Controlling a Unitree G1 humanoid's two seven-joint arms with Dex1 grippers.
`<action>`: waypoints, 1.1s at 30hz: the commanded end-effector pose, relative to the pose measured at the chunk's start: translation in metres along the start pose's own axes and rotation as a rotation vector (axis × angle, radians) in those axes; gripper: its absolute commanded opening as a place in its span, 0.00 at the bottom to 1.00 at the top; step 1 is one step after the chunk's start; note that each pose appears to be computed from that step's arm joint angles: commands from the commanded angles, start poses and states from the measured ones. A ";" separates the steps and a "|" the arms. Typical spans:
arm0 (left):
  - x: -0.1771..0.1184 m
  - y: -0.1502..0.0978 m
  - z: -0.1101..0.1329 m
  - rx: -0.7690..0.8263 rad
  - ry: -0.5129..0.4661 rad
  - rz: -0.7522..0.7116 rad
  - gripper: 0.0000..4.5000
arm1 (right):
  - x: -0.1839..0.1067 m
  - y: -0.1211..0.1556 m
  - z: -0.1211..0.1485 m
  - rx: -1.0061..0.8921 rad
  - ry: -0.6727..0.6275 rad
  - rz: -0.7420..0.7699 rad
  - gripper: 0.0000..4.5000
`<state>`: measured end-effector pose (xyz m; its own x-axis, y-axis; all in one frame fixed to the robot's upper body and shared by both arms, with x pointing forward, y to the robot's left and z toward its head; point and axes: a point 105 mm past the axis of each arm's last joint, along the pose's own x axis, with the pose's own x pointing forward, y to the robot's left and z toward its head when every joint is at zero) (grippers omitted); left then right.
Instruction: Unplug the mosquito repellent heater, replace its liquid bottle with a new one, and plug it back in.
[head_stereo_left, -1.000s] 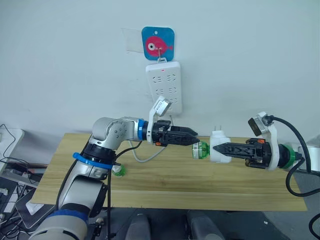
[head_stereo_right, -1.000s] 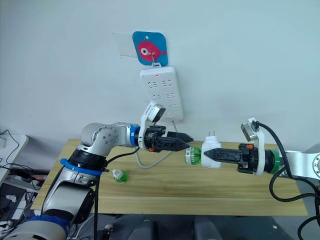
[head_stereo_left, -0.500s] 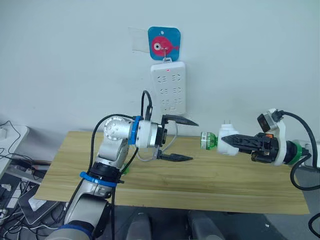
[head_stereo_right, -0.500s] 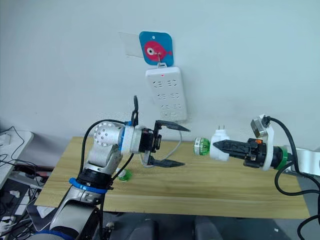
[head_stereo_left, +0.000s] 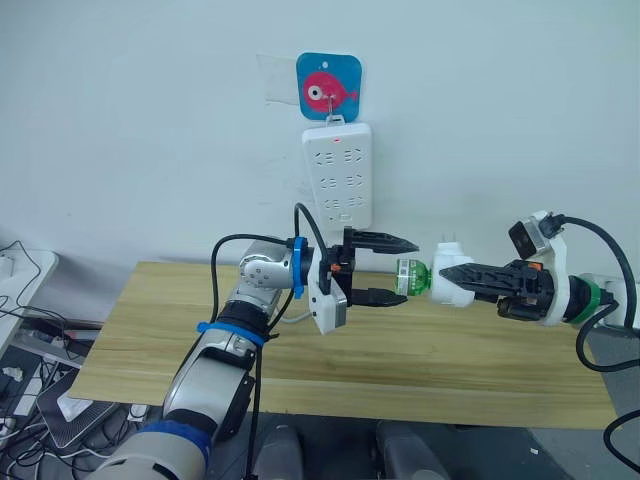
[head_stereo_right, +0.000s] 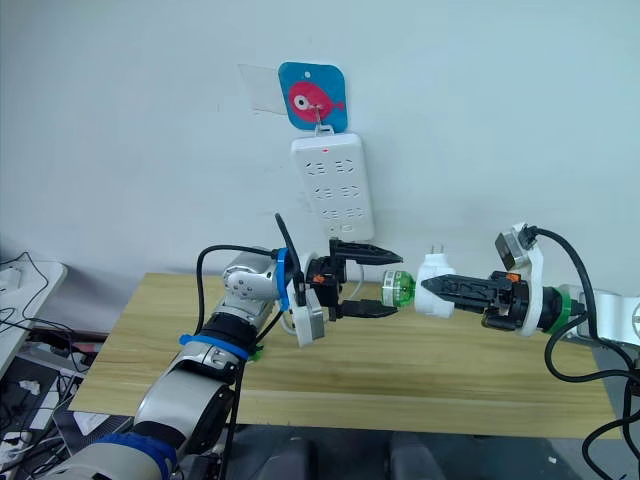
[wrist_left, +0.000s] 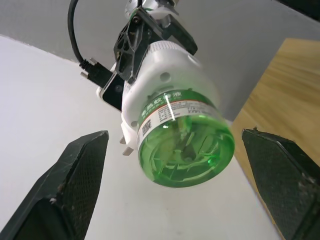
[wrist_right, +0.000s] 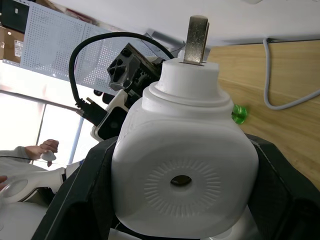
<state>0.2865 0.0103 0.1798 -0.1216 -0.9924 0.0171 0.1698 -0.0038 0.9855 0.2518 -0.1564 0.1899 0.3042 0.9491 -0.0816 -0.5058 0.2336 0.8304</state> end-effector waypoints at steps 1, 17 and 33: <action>0.003 0.008 0.003 0.052 -0.016 0.028 0.95 | 0.001 0.016 0.005 -0.053 -0.007 0.055 0.67; 0.009 0.004 0.004 -0.572 -0.104 0.029 0.50 | 0.001 0.016 0.002 -0.064 0.009 0.033 0.67; -0.021 0.010 0.021 -2.486 -0.270 -0.224 0.50 | 0.015 0.028 -0.012 -0.157 0.106 0.017 0.67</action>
<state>0.2709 0.0268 0.1752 -0.2993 -0.9438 0.1403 0.3974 -0.2570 -0.8809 0.2353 -0.1337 0.2001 0.2194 0.9663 -0.1347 -0.6143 0.2441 0.7504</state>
